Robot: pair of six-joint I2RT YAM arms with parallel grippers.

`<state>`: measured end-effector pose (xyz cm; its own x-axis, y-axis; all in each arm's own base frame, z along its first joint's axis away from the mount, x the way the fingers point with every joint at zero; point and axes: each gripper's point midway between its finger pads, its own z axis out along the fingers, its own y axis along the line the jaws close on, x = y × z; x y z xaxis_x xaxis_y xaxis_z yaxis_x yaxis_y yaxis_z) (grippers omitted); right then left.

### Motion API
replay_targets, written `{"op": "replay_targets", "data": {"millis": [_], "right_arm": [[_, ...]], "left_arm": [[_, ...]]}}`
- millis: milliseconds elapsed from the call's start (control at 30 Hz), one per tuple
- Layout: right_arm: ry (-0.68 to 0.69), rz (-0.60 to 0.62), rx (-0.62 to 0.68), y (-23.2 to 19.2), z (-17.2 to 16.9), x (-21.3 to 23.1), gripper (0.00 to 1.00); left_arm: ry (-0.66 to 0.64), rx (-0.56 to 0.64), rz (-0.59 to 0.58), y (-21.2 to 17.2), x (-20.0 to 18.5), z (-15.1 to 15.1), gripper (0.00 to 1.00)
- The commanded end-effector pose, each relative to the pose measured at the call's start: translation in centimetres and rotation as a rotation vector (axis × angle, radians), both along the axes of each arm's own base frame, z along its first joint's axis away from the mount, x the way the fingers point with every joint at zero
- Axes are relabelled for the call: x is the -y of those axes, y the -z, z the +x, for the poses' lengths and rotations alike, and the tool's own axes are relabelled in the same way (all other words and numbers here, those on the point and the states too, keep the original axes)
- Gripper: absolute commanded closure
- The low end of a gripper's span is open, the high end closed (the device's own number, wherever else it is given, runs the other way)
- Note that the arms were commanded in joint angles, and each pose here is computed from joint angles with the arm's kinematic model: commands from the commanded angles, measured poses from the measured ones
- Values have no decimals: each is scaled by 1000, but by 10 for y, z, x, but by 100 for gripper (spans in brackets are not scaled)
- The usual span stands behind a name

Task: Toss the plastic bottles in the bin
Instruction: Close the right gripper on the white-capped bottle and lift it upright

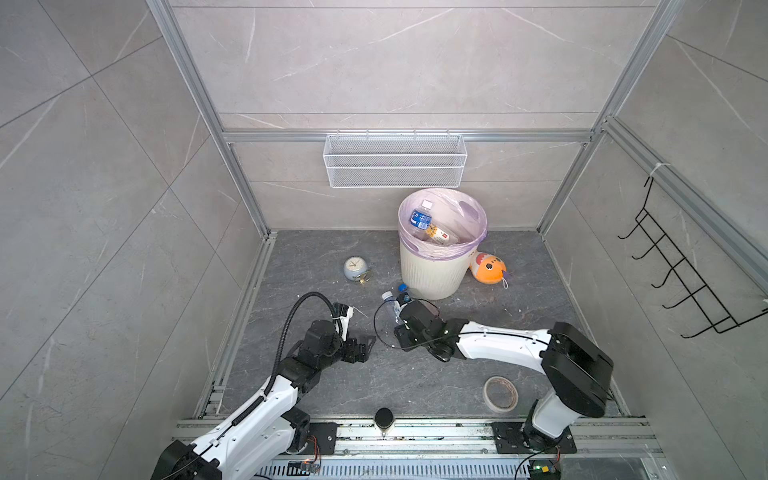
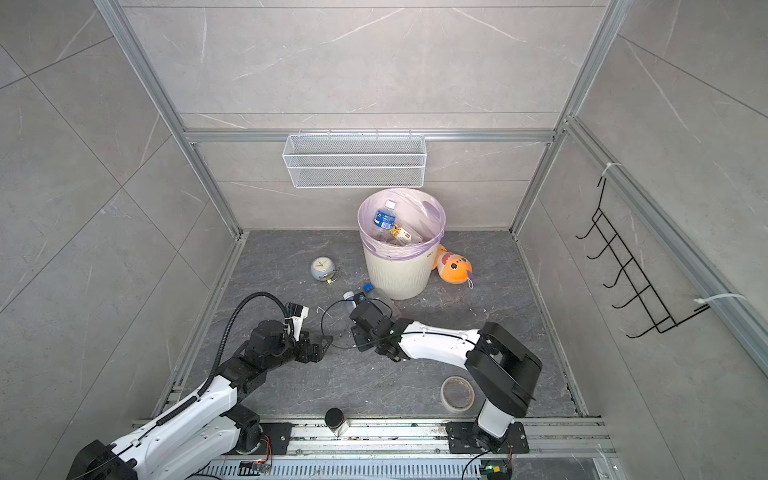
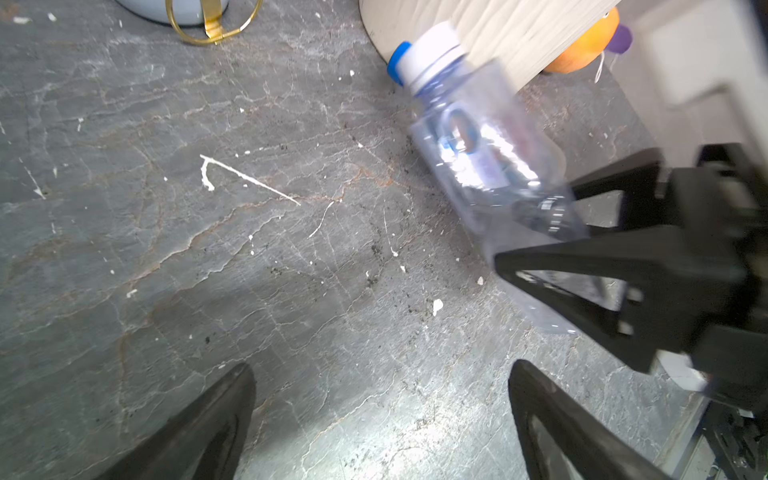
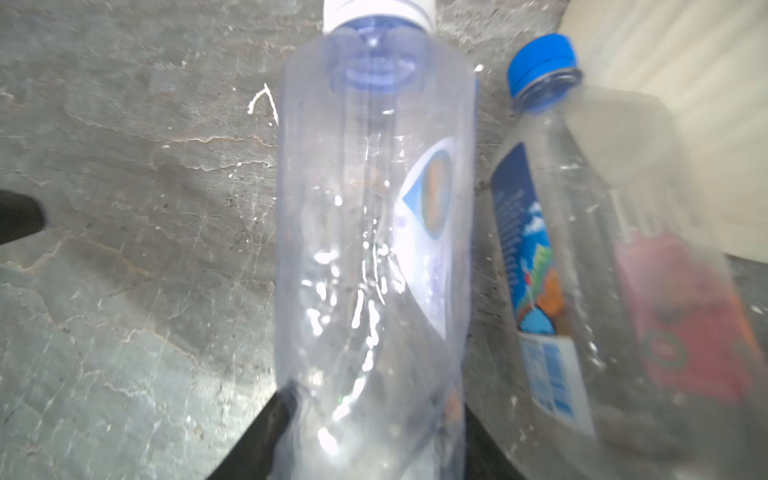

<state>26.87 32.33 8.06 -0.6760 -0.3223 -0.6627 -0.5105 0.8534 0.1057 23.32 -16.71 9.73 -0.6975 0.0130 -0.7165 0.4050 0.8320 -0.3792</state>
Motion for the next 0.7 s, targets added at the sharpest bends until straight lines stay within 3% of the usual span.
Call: {"op": "replay_targets", "data": {"millis": [0,233,667], "right_arm": [[40,53,93,-17,-3,11,46],[67,65,217,-34,-24,40,46],[167,83,332,-63,-51,89,50]], "left_arm": [[9,69,-3,-20,6,12,3],[12,60,11,-19,8,14,3],[13,60,16,-18,8,13,3]]}}
